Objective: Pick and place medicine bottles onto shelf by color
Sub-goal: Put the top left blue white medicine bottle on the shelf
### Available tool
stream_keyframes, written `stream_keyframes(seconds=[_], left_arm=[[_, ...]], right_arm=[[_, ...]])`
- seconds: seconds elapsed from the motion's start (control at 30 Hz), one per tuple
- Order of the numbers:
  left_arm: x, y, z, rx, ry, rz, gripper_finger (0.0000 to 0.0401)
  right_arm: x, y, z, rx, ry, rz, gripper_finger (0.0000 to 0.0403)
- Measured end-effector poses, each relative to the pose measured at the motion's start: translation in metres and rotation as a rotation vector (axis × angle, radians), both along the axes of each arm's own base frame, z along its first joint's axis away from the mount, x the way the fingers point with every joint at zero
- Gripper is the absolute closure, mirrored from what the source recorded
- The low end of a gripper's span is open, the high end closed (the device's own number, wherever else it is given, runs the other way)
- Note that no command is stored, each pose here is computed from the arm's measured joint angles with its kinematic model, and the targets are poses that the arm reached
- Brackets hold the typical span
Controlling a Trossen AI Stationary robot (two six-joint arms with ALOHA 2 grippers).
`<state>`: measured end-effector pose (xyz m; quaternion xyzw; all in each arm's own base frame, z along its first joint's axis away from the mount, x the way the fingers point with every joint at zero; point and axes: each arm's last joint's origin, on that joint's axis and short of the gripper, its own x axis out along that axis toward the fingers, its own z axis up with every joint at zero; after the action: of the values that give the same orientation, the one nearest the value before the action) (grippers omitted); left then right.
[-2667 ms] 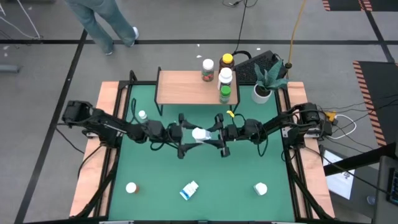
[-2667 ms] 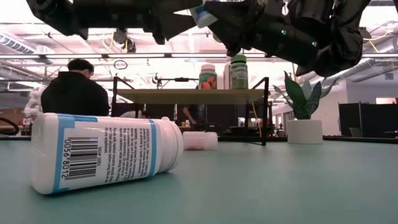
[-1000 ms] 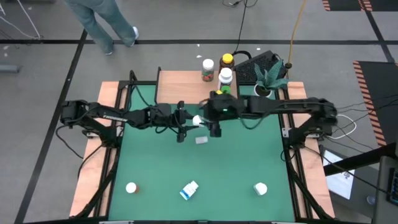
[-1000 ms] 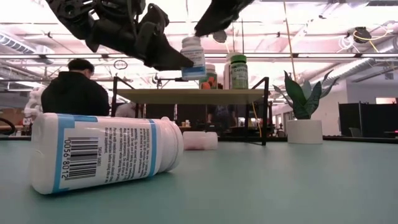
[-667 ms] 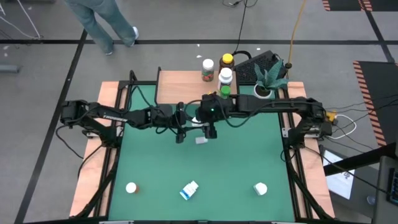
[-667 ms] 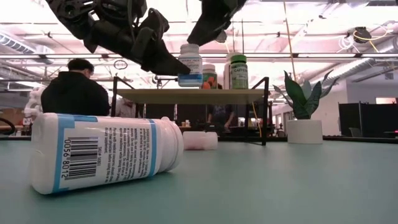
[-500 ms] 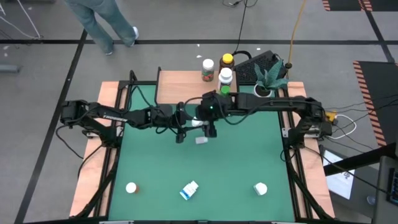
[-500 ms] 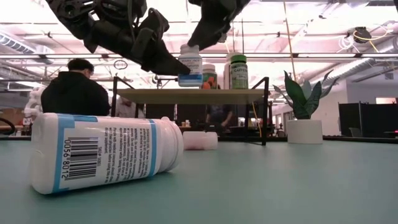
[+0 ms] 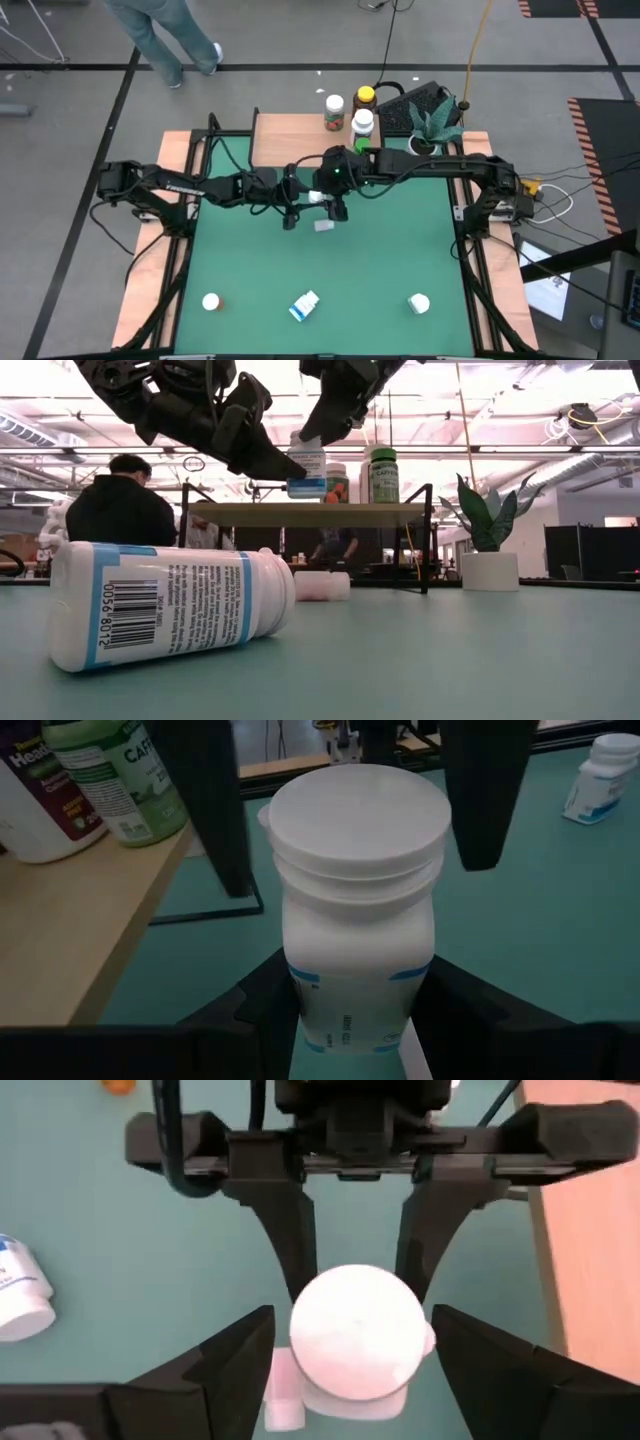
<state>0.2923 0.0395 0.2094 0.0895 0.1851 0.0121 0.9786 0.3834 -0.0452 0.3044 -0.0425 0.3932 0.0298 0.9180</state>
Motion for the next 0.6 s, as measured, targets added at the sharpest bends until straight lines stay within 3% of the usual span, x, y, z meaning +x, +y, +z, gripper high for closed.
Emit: stream_keyframes(seconds=[0.3,0.6], left_arm=[[0.0000,0.0006,-0.0001,-0.004,0.000,0.003,0.0235],[0.0002,0.0004,0.0002,-0.022,-0.006,0.008,0.0235]], right_arm=[[0.0017,-0.0002,-0.0019,0.003,0.001,-0.004,0.0165],[0.0009,-0.0018,-0.0025,0.017,0.011,-0.017,0.0229]])
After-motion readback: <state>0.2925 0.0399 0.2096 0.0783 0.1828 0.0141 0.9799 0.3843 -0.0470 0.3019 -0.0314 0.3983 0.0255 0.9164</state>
